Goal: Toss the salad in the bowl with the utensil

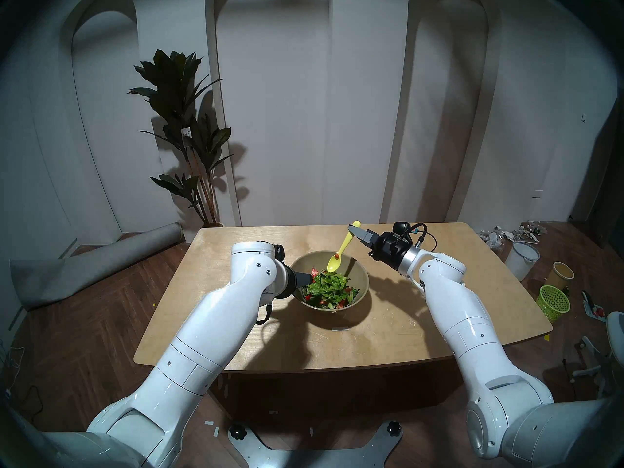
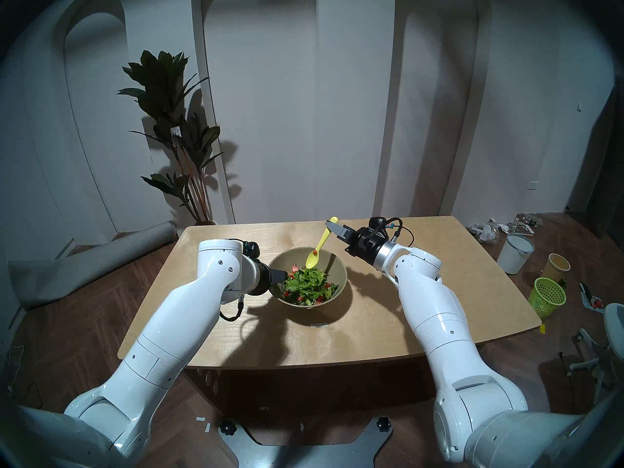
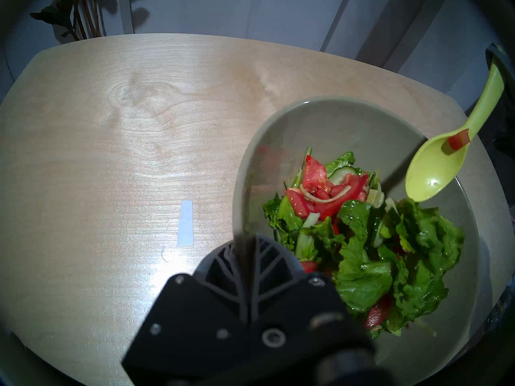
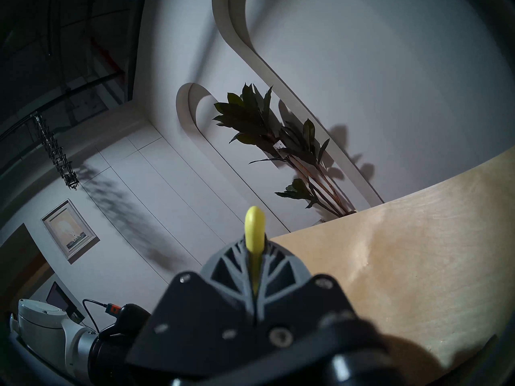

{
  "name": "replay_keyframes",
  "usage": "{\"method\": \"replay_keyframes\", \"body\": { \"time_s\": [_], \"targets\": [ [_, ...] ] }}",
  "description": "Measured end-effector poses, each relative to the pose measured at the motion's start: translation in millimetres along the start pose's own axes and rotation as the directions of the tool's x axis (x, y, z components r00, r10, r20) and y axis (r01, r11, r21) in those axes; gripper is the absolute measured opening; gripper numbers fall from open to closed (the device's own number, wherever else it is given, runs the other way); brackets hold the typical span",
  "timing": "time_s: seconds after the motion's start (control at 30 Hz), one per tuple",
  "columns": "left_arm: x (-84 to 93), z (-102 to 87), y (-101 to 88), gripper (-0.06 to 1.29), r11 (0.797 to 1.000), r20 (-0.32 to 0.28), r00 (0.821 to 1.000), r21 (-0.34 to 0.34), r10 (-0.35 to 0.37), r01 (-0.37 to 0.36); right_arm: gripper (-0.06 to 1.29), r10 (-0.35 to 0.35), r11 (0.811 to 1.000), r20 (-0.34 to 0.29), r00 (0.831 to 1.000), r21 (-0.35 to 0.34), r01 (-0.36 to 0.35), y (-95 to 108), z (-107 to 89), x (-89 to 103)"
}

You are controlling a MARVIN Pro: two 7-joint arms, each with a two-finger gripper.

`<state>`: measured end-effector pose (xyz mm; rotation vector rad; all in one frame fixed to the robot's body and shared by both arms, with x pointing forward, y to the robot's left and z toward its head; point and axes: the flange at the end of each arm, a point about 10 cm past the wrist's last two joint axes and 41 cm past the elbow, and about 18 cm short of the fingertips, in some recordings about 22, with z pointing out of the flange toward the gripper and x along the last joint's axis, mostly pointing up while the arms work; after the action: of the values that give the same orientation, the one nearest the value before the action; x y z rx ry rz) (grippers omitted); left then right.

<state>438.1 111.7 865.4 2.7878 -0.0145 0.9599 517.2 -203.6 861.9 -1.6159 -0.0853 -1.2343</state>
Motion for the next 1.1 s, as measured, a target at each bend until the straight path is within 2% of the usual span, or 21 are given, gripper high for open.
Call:
{"method": "replay_keyframes", "body": {
  "time_s": [0.17, 0.47, 0.67, 0.73, 0.9, 1.1],
  "targets": [
    [-0.1, 0.0, 0.1, -0.02, 1.000, 0.000, 1.000, 0.000, 0.000, 0.000, -0.03, -0.044, 0.999, 0.026, 0.999, -0.031, 0.045, 7.4, 6.2, -0.4],
    [-0.1, 0.0, 0.2, -0.02, 1.000, 0.000, 1.000, 0.000, 0.001, -0.001, -0.03, -0.124, 0.985, 0.105, 0.987, -0.111, 0.135, 35.1, -3.2, 8.3],
    [-0.1, 0.0, 0.2, -0.02, 1.000, 0.000, 1.000, 0.000, 0.001, -0.001, -0.03, -0.166, 0.981, 0.146, 0.975, -0.074, 0.178, 36.4, -2.2, 9.5],
    [-0.1, 0.0, 0.2, -0.02, 1.000, 0.000, 1.000, 0.000, 0.001, -0.001, -0.03, -0.172, 0.982, 0.174, 0.970, -0.051, 0.183, 36.6, 0.1, 2.8],
    [-0.1, 0.0, 0.3, -0.02, 1.000, 0.000, 1.000, 0.000, 0.000, 0.000, -0.03, -0.156, 0.986, 0.213, 0.965, -0.025, 0.165, 37.4, 4.5, -14.5],
    [-0.1, 0.0, 0.2, -0.02, 1.000, 0.000, 1.000, 0.000, 0.000, 0.000, -0.03, -0.137, 0.990, 0.218, 0.966, 0.019, 0.136, 28.3, 15.5, -25.5]
  ]
}}
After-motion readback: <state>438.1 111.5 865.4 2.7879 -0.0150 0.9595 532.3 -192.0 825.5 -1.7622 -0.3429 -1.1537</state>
